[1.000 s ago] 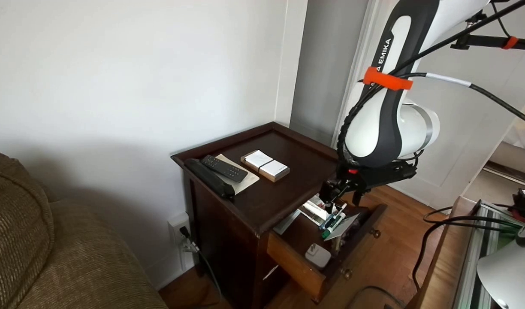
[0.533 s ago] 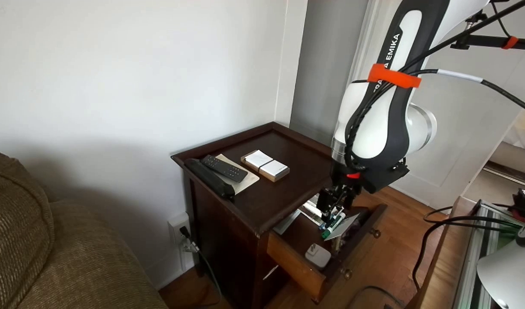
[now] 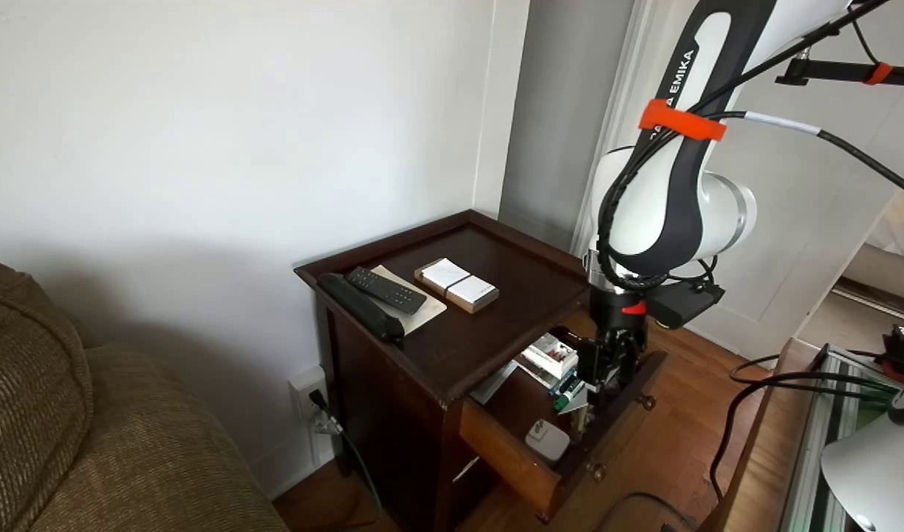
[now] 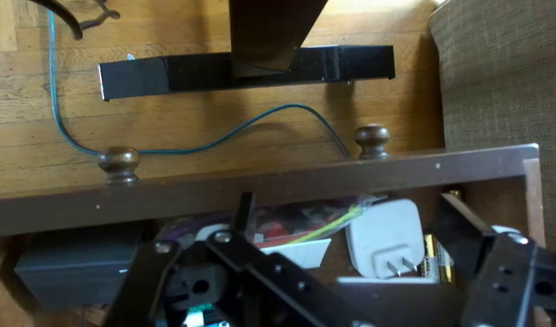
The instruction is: Put the blue pen in the drawer, then close the drawer
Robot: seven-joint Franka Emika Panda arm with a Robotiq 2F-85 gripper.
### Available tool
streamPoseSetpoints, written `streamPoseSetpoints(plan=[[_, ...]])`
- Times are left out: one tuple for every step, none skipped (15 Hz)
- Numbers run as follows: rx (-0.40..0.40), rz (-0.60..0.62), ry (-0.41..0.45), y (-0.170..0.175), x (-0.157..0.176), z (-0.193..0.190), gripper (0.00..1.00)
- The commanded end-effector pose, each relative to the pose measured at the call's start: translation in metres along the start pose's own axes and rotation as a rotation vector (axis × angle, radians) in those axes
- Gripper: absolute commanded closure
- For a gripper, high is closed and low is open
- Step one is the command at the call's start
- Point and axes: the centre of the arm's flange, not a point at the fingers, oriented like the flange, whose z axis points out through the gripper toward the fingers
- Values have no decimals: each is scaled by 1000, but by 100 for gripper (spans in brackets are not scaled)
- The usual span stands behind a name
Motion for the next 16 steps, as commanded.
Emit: streamPoseSetpoints(plan=[[-21, -27, -100, 12, -22, -9, 0], [-23, -28, -130, 14, -25, -10, 0], [-27, -31, -162, 15, -26, -6, 0], [-29, -38, -189, 15, -28, -5, 0], [-32, -42, -205, 17, -27, 1, 0], [-40, -43, -213, 16, -28, 4, 0], [-48, -45, -211, 15, -27, 7, 0], [-60, -53, -200, 14, -26, 11, 0], [-71, -58, -197, 13, -26, 13, 0], [-76, -64, -195, 12, -26, 16, 0], [-78, -70, -202, 11, -26, 20, 0], [-73, -77, -211, 11, -25, 24, 0], [-70, -75, -226, 11, -26, 29, 0], [-73, -68, -238, 11, -28, 33, 0], [-74, -70, -242, 13, -28, 39, 0], [-77, -71, -244, 14, -29, 44, 0]])
